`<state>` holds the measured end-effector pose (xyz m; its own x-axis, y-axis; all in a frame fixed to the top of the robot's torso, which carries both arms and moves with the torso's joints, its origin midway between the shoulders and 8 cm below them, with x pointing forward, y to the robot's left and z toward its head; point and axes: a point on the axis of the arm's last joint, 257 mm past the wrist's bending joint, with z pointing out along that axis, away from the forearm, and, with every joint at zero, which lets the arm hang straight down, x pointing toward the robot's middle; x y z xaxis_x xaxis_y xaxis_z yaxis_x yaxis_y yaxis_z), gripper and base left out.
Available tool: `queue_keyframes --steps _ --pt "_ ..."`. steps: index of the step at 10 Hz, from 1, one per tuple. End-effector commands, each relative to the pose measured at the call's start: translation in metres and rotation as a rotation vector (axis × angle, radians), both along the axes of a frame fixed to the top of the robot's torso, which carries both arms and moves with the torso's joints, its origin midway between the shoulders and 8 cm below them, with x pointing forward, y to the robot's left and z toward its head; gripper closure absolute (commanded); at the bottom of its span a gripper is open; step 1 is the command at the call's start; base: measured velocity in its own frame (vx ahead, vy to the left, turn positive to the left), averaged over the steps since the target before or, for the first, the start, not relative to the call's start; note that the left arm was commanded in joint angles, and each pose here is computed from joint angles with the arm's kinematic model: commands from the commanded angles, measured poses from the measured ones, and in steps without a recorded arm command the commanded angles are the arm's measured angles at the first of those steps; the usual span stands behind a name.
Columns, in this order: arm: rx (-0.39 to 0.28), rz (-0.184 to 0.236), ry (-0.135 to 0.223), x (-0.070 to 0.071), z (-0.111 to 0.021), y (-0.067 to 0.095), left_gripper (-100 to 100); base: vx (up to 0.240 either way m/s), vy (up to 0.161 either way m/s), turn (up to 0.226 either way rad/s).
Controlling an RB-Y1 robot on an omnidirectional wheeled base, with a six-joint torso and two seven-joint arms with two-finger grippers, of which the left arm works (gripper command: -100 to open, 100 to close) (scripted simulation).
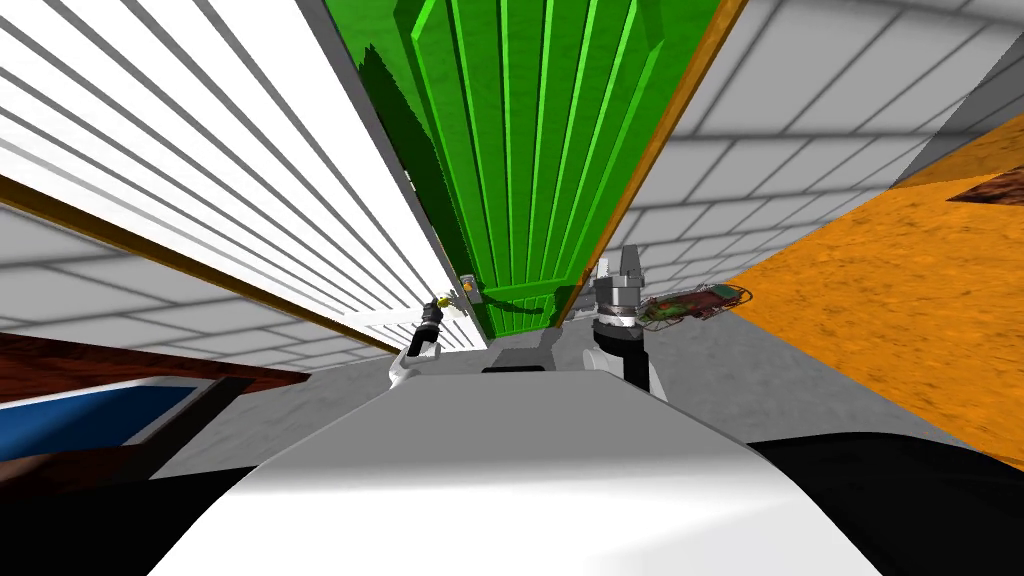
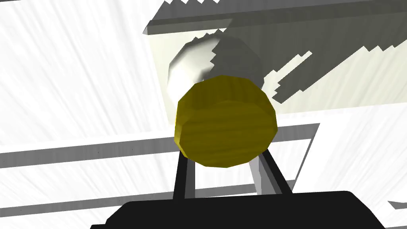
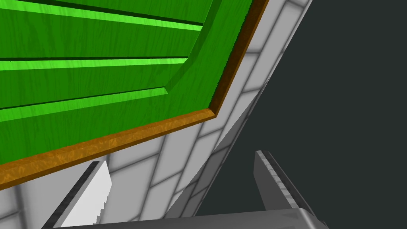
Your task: Pull the door open
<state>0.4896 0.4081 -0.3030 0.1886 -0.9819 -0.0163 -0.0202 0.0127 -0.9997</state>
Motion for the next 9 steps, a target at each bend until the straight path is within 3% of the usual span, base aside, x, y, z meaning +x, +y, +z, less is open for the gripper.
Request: queue_keyframes --steps 1,2,7,9 --pt "0.004 0.015 0.025 -0.01 -0.01 0.013 100 -0.231 0.054 0.028" --pt "0.001 -0.014 0.005 -0.006 -0.001 -0.005 -100 -0.238 0.043 -0.095" --pt "-0.013 -0.107 -0.018 -0.003 0.006 -0.048 -100 -0.235 0.028 -0.107" --pt "-0.01 -0.087 -0.015 -0.004 0.004 -0.037 -100 -0.007 0.026 -0.014"
